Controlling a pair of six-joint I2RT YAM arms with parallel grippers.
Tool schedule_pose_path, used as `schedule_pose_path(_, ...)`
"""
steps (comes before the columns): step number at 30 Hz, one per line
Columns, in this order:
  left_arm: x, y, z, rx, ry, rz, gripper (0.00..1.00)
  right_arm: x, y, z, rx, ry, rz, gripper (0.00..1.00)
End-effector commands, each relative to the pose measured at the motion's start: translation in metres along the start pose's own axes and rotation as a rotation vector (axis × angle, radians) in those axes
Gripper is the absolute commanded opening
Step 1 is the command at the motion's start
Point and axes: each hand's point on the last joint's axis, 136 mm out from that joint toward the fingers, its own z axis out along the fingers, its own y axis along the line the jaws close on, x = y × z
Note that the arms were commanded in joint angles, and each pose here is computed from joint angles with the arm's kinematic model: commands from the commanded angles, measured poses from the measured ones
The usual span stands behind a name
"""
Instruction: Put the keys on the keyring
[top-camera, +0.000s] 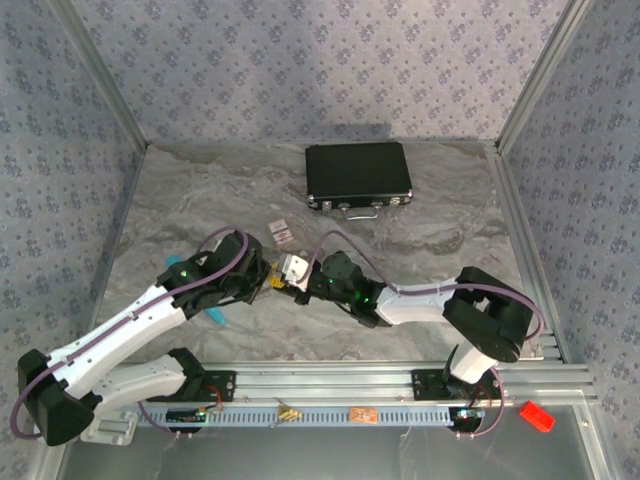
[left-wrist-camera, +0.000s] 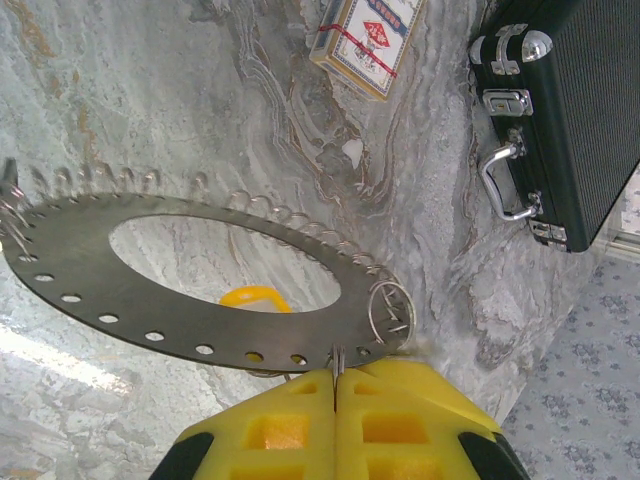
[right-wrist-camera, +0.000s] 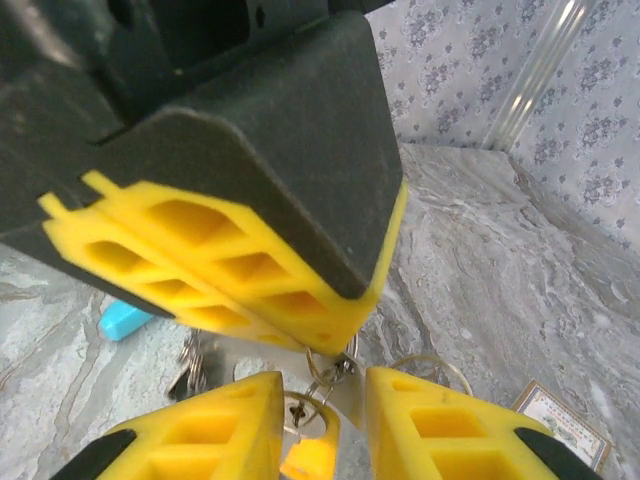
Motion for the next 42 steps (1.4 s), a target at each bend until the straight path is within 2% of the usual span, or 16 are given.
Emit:
schedule_pose_path(1, 0.001, -0.002, -0.005, 0.018, 0.01, -0.073, 0.0, -0.016, -0.005, 0.008, 0.025, -0.045, -0.03, 0.26)
schedule_pose_path(5, 0.001, -0.001, -0.005, 0.017, 0.012, -0.075, 0.0, -0.016, -0.006, 0.012, 0.032, -0.039, -0.043, 0.2)
schedule_pose_path(11, 0.001, -0.001, -0.005, 0.019, 0.009, -0.076, 0.0, -0.014, -0.014, 0.015, 0.069, -0.021, -0.071, 0.0)
schedule_pose_path(13, -0.001, -0.006, -0.005, 0.046, 0.001, -0.073, 0.02, -0.014, -0.015, 0.014, 0.074, -0.017, -0.077, 0.0)
schedule_pose_path(14, -0.002, -0.007, -0.005, 0.061, -0.009, -0.059, 0.1, -0.013, -0.015, 0.014, 0.071, -0.013, -0.078, 0.0)
schedule_pose_path(16, -0.01, -0.01, -0.009, 0.091, -0.053, -0.01, 0.33, -0.013, -0.016, 0.011, 0.067, -0.012, -0.075, 0.0)
schedule_pose_path(17, -0.016, -0.012, -0.012, 0.104, -0.081, 0.011, 0.4, -0.013, -0.016, 0.01, 0.061, -0.015, -0.069, 0.0)
schedule_pose_path(21, -0.043, -0.011, -0.026, 0.135, -0.241, 0.157, 0.54, -0.013, -0.017, 0.002, 0.026, -0.013, -0.042, 0.0)
schedule_pose_path(27, -0.083, -0.021, -0.05, 0.171, -0.544, 0.563, 0.62, -0.017, -0.018, -0.015, -0.048, 0.008, -0.015, 0.0)
schedule_pose_path(31, -0.068, -0.042, -0.048, 0.248, -0.599, 1.008, 0.61, -0.02, -0.025, -0.023, -0.08, 0.024, 0.007, 0.0)
schedule_pose_path(34, -0.043, -0.045, -0.038, 0.291, -0.549, 1.341, 0.61, -0.022, -0.032, -0.032, -0.116, 0.03, 0.032, 0.0)
schedule_pose_path(36, -0.023, -0.04, -0.033, 0.321, -0.491, 1.558, 0.56, -0.023, -0.034, -0.039, -0.161, 0.043, 0.042, 0.0)
schedule_pose_path(39, -0.007, -0.034, -0.029, 0.359, -0.459, 1.768, 0.52, -0.02, -0.026, -0.053, -0.269, 0.09, 0.032, 0.0)
schedule_pose_path(42, 0.021, -0.024, -0.024, 0.478, -0.39, 1.989, 0.48, -0.018, -0.018, -0.065, -0.351, 0.161, 0.004, 0.0)
